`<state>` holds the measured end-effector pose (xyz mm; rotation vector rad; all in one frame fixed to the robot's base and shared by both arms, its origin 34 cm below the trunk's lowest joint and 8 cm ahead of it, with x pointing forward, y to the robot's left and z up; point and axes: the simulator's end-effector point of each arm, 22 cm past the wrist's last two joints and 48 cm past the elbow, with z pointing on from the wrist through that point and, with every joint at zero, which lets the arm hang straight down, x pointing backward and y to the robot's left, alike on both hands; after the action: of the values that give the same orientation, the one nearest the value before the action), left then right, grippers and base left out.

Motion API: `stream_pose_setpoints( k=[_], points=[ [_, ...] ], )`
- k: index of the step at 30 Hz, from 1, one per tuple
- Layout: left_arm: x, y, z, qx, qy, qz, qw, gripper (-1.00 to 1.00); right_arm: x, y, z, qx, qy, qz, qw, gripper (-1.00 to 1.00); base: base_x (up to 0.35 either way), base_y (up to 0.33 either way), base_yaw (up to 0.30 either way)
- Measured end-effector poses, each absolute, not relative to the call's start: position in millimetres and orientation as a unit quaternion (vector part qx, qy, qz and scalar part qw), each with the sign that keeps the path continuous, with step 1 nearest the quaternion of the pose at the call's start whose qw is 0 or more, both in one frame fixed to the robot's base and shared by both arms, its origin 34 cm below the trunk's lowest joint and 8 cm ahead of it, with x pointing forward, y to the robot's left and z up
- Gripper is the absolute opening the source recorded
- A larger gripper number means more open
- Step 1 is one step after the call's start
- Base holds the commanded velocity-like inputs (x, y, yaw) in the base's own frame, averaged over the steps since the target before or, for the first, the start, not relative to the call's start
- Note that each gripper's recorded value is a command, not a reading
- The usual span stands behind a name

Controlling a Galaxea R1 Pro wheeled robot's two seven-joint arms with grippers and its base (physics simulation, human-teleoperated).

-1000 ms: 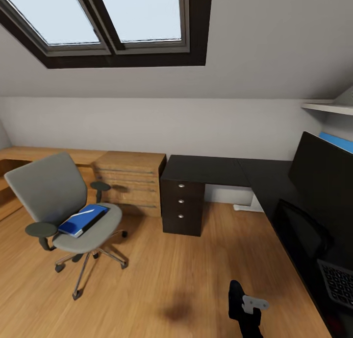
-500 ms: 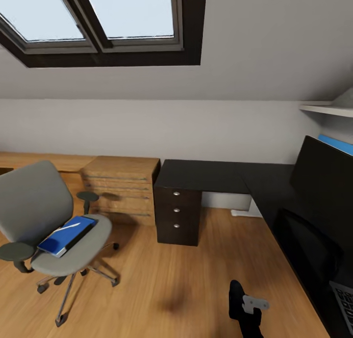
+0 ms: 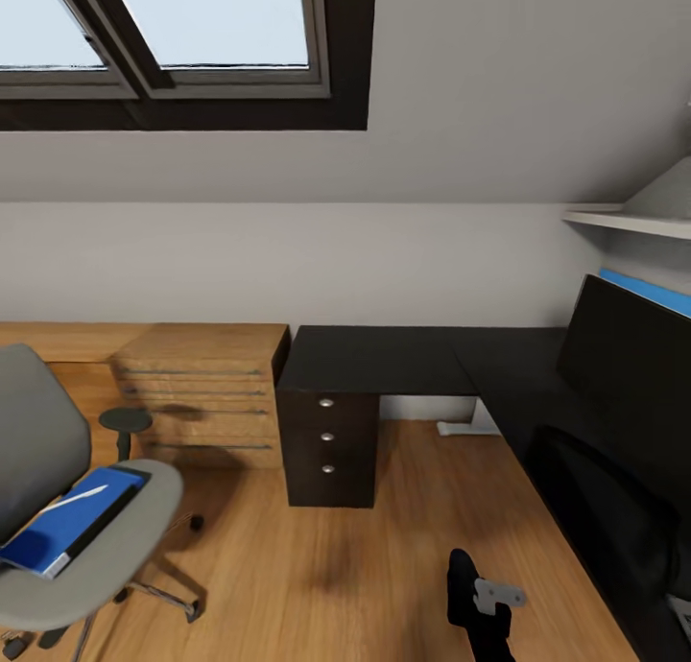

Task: In the bedroom, organize the workspace by keeping the computer under the desk, ensuring the monitor is on the desk, placing the keyboard on the desk next to the monitor, placing the mouse on the desk next to the keyboard, moving the folder from the swivel chair onto the desk next to the mouse, stacking the notebook on top of the folder with the pen on top of the notebook, and positioning the swivel chair next to the desk.

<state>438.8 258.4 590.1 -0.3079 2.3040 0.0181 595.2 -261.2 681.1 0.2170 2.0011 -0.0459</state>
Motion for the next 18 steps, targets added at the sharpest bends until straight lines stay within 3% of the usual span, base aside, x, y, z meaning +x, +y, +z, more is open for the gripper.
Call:
stream_pose_setpoints(
  k=[14,18],
  points=[
    [439.4,257.2,590.6,-0.121,0.909,0.006,0.398,1.0,596.0,-261.0,682.3,0.091,0.839,-0.019,0.536,-1.0,0.3,0.21,-0.034],
    [439.4,256.1,590.6,-0.118,0.91,0.006,0.398,1.0,596.0,-261.0,682.4,0.091,0.839,-0.019,0.536,-1.0,0.316,0.06,0.0]
  ],
)
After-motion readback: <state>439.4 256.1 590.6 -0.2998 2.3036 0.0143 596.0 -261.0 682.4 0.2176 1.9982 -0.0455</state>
